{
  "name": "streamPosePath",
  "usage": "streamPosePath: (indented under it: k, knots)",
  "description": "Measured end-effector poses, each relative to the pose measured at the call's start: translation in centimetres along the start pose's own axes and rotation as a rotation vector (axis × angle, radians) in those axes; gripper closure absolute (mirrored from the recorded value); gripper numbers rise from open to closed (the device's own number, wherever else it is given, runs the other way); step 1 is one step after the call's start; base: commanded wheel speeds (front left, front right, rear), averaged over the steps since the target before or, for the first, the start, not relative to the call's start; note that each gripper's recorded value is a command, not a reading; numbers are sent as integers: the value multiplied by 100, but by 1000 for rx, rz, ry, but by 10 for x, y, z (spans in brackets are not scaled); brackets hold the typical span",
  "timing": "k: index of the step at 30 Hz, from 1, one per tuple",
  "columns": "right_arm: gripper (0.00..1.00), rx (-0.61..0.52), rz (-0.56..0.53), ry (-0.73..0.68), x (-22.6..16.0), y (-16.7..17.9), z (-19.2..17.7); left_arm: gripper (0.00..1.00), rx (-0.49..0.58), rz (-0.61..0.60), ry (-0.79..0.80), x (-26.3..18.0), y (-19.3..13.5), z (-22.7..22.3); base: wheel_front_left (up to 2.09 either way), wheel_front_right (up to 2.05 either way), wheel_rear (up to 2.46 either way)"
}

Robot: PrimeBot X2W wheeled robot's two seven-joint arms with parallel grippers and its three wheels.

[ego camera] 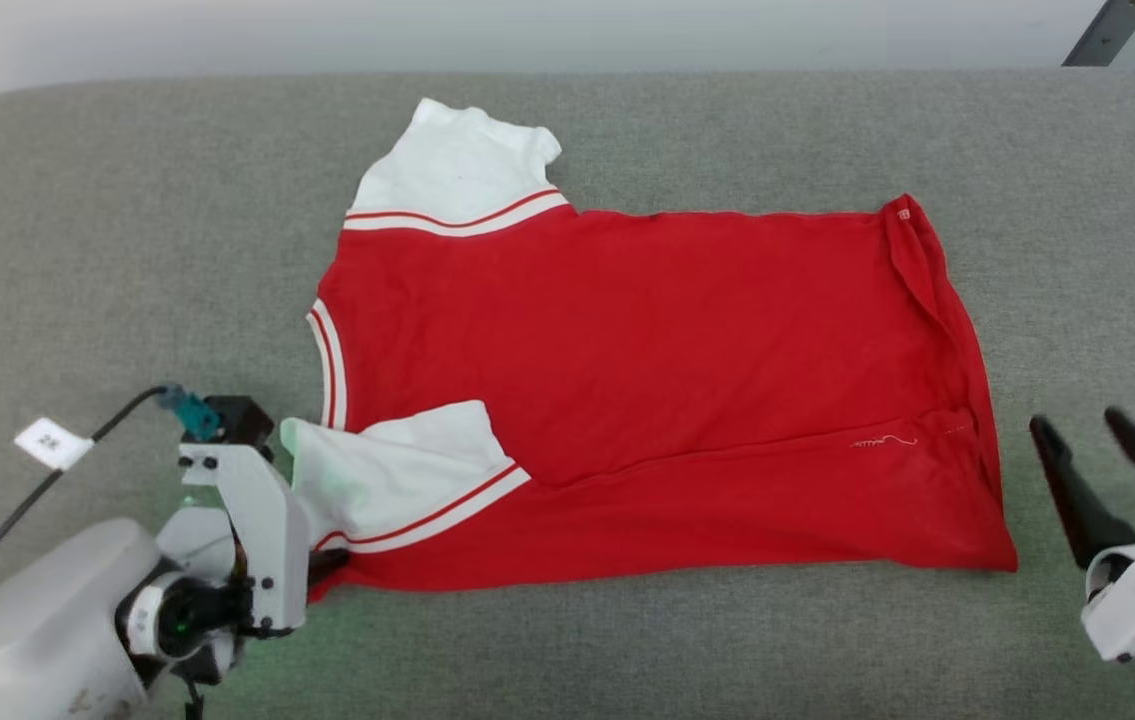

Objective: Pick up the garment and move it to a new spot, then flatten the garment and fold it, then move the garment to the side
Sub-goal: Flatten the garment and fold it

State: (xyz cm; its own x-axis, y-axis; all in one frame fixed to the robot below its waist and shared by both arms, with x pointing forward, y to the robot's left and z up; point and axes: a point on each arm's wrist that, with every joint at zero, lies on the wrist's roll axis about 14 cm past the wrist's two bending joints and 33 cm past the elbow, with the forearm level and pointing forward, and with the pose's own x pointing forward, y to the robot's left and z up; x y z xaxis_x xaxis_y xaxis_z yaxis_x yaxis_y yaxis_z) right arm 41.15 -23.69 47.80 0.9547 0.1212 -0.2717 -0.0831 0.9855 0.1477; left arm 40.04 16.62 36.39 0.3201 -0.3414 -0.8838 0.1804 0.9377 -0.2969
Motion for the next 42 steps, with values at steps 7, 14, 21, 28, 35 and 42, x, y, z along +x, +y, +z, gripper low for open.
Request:
streamPosePath:
  k: [7, 14, 21, 28, 35, 42]
  knots:
    - [0, 54, 18, 234, -2, 5, -41, 100, -7, -15, -7, 3, -1, 2, 0, 0, 0]
    - [0, 84, 21, 457, -4, 9, -80, 100, -15, -22, -17, 3, -2, 2, 0, 0, 0]
    - [100, 72, 29, 588, 5, 13, -100, 100, -23, -25, -33, 2, -3, 1, 0, 0, 0]
    - [100, 39, 53, 632, 9, 17, -101, 100, -20, -29, -48, -3, -5, 0, 0, 0, 0]
    - [100, 8, 61, 687, -7, 11, -98, 100, 5, -20, -23, -16, -7, -7, 0, 0, 0]
    - [100, 11, 42, 739, -34, 2, -102, 100, 20, -11, 61, -28, -13, -37, 0, 0, 0]
